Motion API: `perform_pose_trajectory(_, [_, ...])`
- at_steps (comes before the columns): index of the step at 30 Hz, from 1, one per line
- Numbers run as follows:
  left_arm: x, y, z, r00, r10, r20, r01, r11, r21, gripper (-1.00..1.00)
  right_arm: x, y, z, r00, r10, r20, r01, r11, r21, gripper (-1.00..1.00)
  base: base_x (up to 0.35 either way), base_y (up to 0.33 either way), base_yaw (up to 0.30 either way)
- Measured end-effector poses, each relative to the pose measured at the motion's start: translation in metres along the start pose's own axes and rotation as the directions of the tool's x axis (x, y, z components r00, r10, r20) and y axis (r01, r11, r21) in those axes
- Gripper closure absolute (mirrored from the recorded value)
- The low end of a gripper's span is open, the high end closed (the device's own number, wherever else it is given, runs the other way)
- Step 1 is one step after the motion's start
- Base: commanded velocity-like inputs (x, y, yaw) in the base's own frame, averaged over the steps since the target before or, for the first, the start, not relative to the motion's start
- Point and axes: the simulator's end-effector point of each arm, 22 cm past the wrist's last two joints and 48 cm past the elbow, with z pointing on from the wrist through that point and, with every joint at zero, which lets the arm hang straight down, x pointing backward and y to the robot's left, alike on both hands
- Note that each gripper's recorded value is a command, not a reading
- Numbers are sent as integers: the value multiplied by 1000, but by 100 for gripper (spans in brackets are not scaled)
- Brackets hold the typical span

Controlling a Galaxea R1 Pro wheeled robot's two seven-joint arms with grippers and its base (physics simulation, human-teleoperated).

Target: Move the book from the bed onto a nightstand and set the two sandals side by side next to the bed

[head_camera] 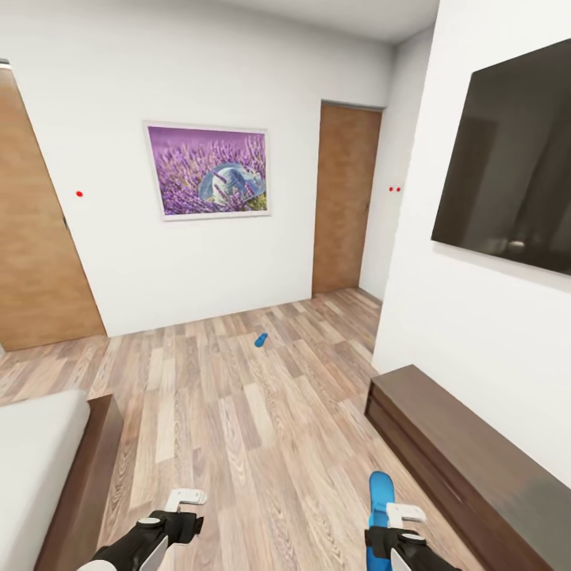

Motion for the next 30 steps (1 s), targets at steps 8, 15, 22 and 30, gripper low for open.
perform_pose_trajectory(8, [0,-1,0,1000,0,0,0,1000,0,-100,0,0,0,1000,0,0,0,1000,0,100,307,0,1])
perform_pose_trajectory(15, [0,1,0,1000,0,1,0,1000,-4,-100,0,1,0,1000,0,0,0,1000,-1,100,310,0,0])
perform_pose_trajectory(22, [-1,2,0,1000,0,5,0,1000,-6,-100,0,1,0,1000,-1,0,1,1000,-2,100,316,0,0])
perform_pose_trajectory(30, [-1,-1,0,1000,2,6,-2,1000,-2,-100,3,0,0,1000,1,-4,-1,1000,0,100,316,52,0])
